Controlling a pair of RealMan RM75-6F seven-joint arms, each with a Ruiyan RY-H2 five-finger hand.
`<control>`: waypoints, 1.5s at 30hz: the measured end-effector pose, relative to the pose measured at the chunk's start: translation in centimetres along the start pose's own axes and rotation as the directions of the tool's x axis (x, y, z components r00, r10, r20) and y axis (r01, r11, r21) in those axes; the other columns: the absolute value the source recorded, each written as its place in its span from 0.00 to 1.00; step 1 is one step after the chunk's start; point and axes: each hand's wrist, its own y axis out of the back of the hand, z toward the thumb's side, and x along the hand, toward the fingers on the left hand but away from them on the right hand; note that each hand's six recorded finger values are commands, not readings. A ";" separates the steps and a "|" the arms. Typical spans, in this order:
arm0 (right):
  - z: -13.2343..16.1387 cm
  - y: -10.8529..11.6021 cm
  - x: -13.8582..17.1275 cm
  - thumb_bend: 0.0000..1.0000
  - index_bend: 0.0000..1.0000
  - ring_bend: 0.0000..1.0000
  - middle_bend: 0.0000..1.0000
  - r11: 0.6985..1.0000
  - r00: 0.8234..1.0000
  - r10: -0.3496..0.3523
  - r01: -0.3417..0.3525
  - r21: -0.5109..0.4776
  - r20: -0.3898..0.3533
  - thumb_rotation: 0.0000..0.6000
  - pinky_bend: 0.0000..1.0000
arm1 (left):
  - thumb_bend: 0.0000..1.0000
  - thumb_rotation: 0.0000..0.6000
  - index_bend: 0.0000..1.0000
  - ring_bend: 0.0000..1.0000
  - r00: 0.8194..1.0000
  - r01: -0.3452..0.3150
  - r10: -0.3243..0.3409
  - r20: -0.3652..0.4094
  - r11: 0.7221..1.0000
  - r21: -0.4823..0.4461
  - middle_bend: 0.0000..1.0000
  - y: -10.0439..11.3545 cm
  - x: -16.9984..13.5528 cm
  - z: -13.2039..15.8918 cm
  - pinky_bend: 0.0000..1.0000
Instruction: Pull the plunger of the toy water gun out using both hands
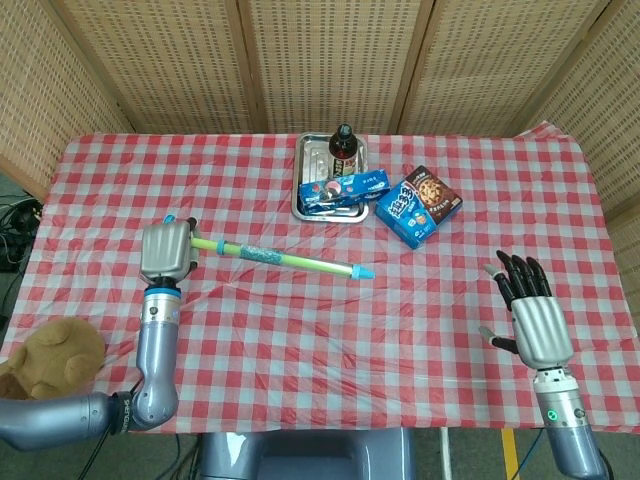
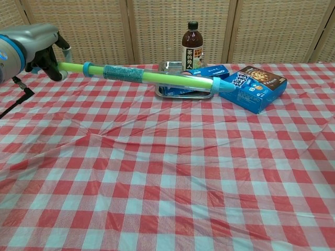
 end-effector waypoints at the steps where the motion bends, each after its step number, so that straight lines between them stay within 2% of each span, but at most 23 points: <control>1: 0.5 0.4 -0.6 0.12 0.24 0.43 0.42 1.000 1.000 -0.007 0.007 0.009 -0.005 1.00 0.27 | 0.64 1.00 0.83 0.85 1.000 -0.002 0.002 0.000 1.000 -0.002 0.94 0.3 0.1 0.2 0.72; 4: 2.0 1.0 -2.1 0.13 0.26 0.56 0.54 0.999 1.000 -0.011 0.011 0.036 -0.017 1.00 0.33 | 0.64 1.00 0.83 0.85 1.000 -0.015 0.015 0.002 1.000 -0.004 0.94 1.3 0.4 0.8 0.72; 9: 4.3 1.4 -4.5 0.15 0.33 0.79 0.78 0.997 1.000 0.021 -0.020 0.071 -0.012 1.00 0.45 | 0.64 1.00 0.83 0.85 1.000 -0.024 0.024 -0.005 1.000 0.001 0.94 2.3 0.7 1.4 0.72; 12: 5.6 1.7 -5.8 0.17 0.37 0.89 0.89 0.996 1.000 0.027 -0.026 0.085 -0.013 1.00 0.50 | 0.64 1.00 0.84 0.85 1.000 -0.024 0.024 -0.010 1.000 -0.002 0.94 2.7 0.7 1.5 0.72; 15: 6.8 1.9 -6.7 0.19 0.40 0.94 0.95 0.997 1.000 0.027 -0.026 0.076 -0.012 1.00 0.53 | 0.64 1.00 0.84 0.85 1.000 -0.022 0.022 -0.018 1.000 -0.002 0.94 2.9 0.8 1.4 0.72; 21: 9.4 2.0 -8.0 0.23 0.45 0.98 0.99 0.998 0.999 0.031 -0.030 0.048 -0.022 1.00 0.56 | 0.64 1.00 0.84 0.85 0.999 -0.020 0.020 -0.025 1.000 0.000 0.94 3.2 1.0 1.5 0.72; 28: 11.6 1.0 -8.5 0.24 0.45 0.99 1.00 0.998 0.998 0.059 -0.059 0.018 -0.019 1.00 0.56 | 0.64 1.00 0.84 0.85 1.000 -0.012 0.011 -0.016 1.000 -0.026 0.94 3.1 1.1 2.0 0.72; 33: 11.9 0.2 -8.7 0.25 0.46 0.99 1.00 0.998 0.998 0.067 -0.067 0.000 -0.012 1.00 0.56 | 0.64 1.00 0.84 0.85 1.000 0.026 -0.027 -0.008 0.998 -0.058 0.94 2.5 1.1 2.4 0.72; 45: 13.0 -0.1 -8.8 0.26 0.47 0.99 1.00 0.998 0.998 0.061 -0.062 -0.023 -0.033 1.00 0.56 | 0.64 1.00 0.84 0.85 0.999 0.047 -0.046 0.016 0.996 -0.071 0.94 2.7 0.6 3.4 0.72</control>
